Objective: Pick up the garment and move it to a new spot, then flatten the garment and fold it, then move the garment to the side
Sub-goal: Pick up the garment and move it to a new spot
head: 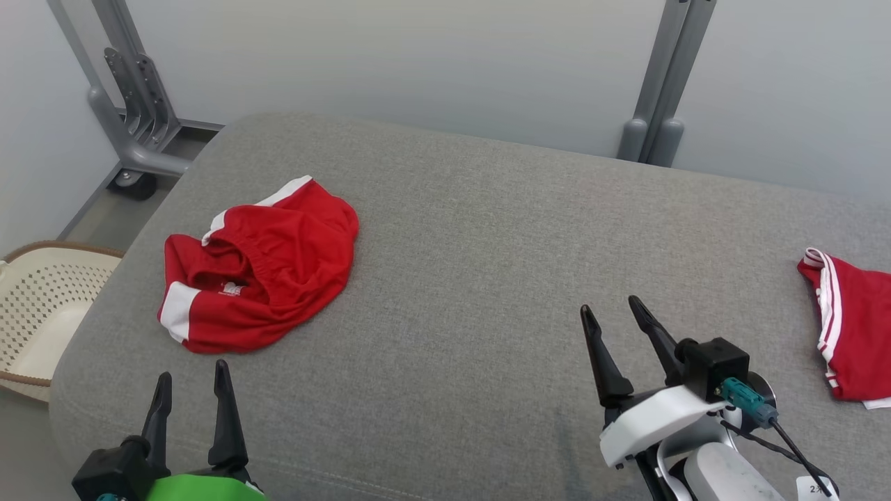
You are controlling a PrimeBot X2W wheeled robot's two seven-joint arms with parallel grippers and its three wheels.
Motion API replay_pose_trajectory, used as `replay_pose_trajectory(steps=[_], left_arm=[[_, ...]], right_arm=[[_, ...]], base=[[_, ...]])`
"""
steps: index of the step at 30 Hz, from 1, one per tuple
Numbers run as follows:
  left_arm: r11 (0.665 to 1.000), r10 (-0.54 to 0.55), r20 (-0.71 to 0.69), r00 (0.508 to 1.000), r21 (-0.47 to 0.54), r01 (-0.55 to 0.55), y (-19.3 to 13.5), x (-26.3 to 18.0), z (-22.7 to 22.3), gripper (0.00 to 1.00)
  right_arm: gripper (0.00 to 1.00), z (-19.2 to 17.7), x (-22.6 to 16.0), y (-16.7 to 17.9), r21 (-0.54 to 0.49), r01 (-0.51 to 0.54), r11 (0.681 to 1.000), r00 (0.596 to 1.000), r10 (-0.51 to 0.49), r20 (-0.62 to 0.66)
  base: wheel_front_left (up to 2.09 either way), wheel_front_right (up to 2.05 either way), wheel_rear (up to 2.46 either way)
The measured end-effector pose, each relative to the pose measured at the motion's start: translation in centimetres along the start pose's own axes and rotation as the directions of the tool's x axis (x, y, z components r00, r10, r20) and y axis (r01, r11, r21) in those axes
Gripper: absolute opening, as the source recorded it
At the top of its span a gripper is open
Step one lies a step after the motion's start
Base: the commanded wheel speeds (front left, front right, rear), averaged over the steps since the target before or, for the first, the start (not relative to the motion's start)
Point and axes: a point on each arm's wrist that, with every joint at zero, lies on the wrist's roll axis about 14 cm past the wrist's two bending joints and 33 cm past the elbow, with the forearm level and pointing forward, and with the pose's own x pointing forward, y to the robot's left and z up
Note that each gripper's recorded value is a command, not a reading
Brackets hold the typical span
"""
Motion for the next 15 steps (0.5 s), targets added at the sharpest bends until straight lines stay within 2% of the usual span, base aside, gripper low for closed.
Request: replay_pose_trajectory(steps=[10,15], left_arm=[[0.998,-0.055,-0.012,0.998,0.002,0.055,-1.8,1.1,0.0,1.0],[0.988,-0.143,0.015,0.99,0.065,0.142,-4.1,3.8,1.6,1.0]], right_arm=[[1.0,-0.3,-0.6,-1.9,-0.01,0.053,0.999,0.999,-0.053,-0.009],[1.0,-0.6,-0.8,-3.7,-0.028,0.095,0.995,0.995,-0.096,-0.015]], base=[[0.0,0.0,0.0],[0.0,0.0,0.0]])
